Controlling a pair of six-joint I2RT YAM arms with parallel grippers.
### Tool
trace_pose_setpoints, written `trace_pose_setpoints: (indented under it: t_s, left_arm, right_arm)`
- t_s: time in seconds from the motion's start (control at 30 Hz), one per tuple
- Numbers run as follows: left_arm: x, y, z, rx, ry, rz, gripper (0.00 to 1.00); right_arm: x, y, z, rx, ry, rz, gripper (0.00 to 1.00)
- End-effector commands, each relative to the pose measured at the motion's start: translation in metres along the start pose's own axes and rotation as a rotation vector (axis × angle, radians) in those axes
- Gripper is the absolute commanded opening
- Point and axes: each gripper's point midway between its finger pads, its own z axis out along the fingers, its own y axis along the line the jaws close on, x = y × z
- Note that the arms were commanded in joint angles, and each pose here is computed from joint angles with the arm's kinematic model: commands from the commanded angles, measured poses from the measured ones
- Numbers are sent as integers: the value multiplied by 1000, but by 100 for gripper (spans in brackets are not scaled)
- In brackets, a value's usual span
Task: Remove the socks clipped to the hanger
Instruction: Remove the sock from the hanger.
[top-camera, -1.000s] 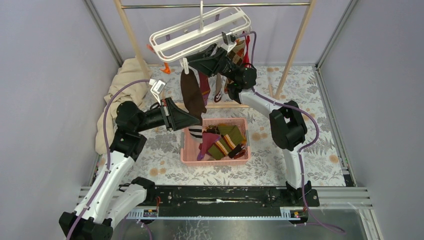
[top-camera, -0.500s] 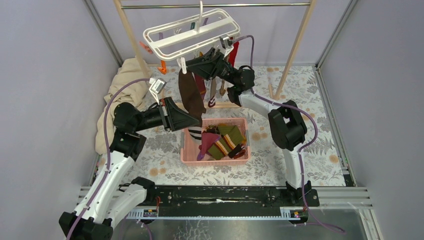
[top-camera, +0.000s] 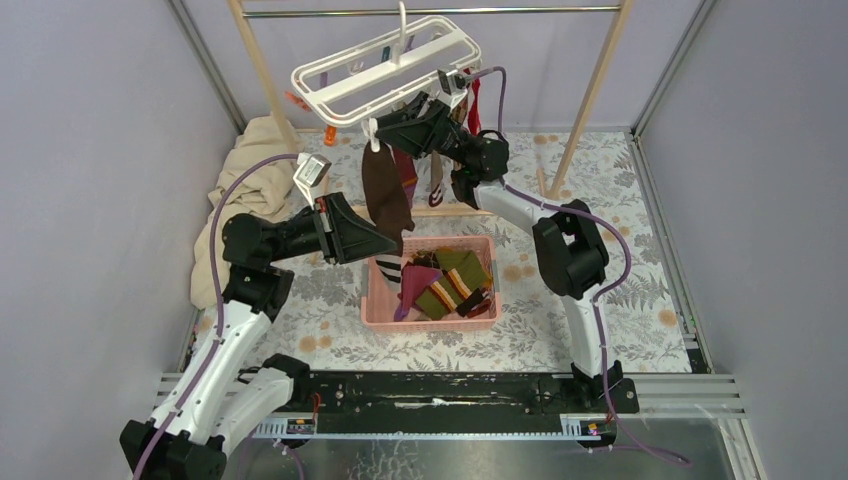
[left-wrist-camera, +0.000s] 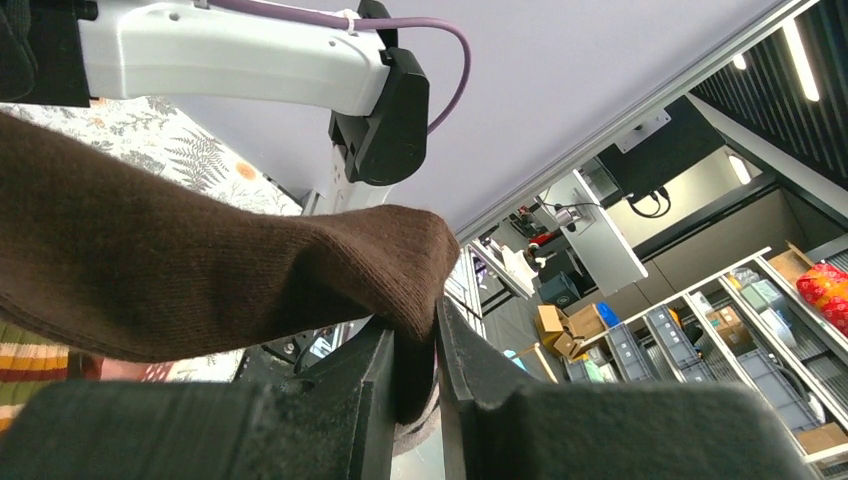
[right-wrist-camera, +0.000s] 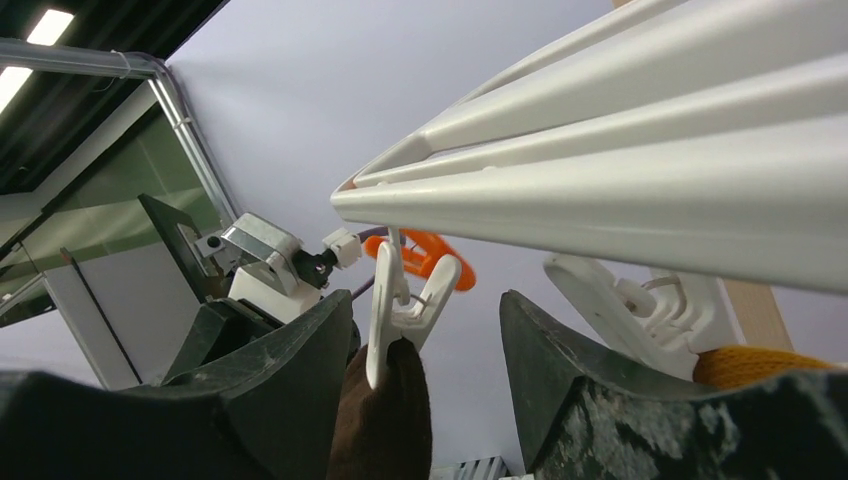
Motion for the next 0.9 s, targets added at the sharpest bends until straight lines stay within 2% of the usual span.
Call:
trace_pose_setpoints:
  t_s: [0.0, 0.47, 0.87]
  left_arm:
    - [3, -1, -1, 33, 8, 17, 25]
    - [5, 2, -1, 51, 7, 4, 25]
    - [2, -8, -2, 74, 2, 11, 25]
  right_arm:
    - [-5, 33, 17, -96, 14, -67, 62]
    - [-5, 37, 23, -112, 42, -68, 61]
    - [0, 18, 16, -40, 14, -59, 62]
